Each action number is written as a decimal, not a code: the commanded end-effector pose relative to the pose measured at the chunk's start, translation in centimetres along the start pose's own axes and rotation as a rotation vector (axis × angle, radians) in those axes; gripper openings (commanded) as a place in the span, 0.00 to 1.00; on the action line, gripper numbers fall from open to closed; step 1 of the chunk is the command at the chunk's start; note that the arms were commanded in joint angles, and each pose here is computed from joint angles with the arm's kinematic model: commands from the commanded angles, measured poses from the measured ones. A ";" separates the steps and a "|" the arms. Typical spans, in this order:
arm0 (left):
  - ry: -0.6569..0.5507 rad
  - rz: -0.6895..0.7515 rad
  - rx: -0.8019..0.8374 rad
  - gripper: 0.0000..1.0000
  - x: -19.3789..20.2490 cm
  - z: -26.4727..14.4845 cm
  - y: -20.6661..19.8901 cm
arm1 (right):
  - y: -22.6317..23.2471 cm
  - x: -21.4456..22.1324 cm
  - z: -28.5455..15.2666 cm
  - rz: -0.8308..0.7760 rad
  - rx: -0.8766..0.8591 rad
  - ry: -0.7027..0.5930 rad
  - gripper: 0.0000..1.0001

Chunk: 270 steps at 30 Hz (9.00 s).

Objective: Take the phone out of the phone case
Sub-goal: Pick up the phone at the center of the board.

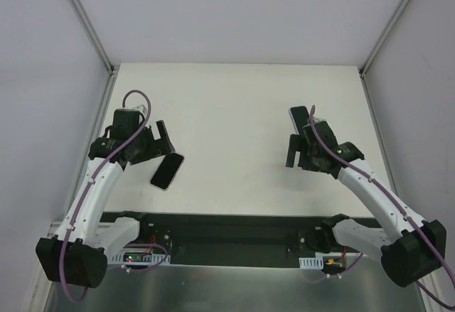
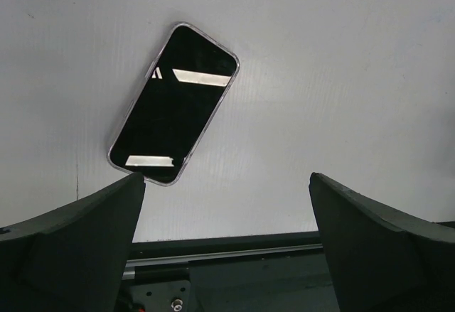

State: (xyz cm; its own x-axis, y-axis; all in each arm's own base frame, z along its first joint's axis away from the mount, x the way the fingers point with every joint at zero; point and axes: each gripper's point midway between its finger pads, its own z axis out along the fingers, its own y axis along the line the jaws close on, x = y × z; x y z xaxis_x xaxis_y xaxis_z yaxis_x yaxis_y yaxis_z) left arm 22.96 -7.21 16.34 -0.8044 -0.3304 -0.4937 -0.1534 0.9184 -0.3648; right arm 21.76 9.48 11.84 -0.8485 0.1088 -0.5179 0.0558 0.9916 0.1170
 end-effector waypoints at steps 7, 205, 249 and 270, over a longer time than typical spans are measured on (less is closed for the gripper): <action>0.002 -0.016 0.002 0.99 -0.2 0.0 -0.2 | -2.7 -0.9 0.0 0.156 0.194 -0.063 0.96; 0.236 -0.020 1.077 0.00 -3.3 -2.1 -28.6 | 11.1 -3.2 -3.1 0.061 -0.490 0.030 0.91; 0.212 -0.020 1.072 0.00 -3.5 -4.3 -28.7 | 10.2 -1.8 -0.2 -0.072 -0.248 0.038 0.93; 0.196 -0.073 1.182 0.00 -4.3 -9.0 -29.4 | 8.9 -0.8 2.1 -0.010 -0.219 0.072 0.88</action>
State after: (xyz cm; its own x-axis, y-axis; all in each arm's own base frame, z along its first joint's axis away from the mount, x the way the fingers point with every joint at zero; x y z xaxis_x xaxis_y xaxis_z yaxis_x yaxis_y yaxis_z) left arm 30.64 -30.21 24.11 -0.9059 -0.2867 -0.3117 0.1784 0.4091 -0.8949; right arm 25.18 21.90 15.64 -0.8428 0.1095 -0.5269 -0.1482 0.8940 0.4229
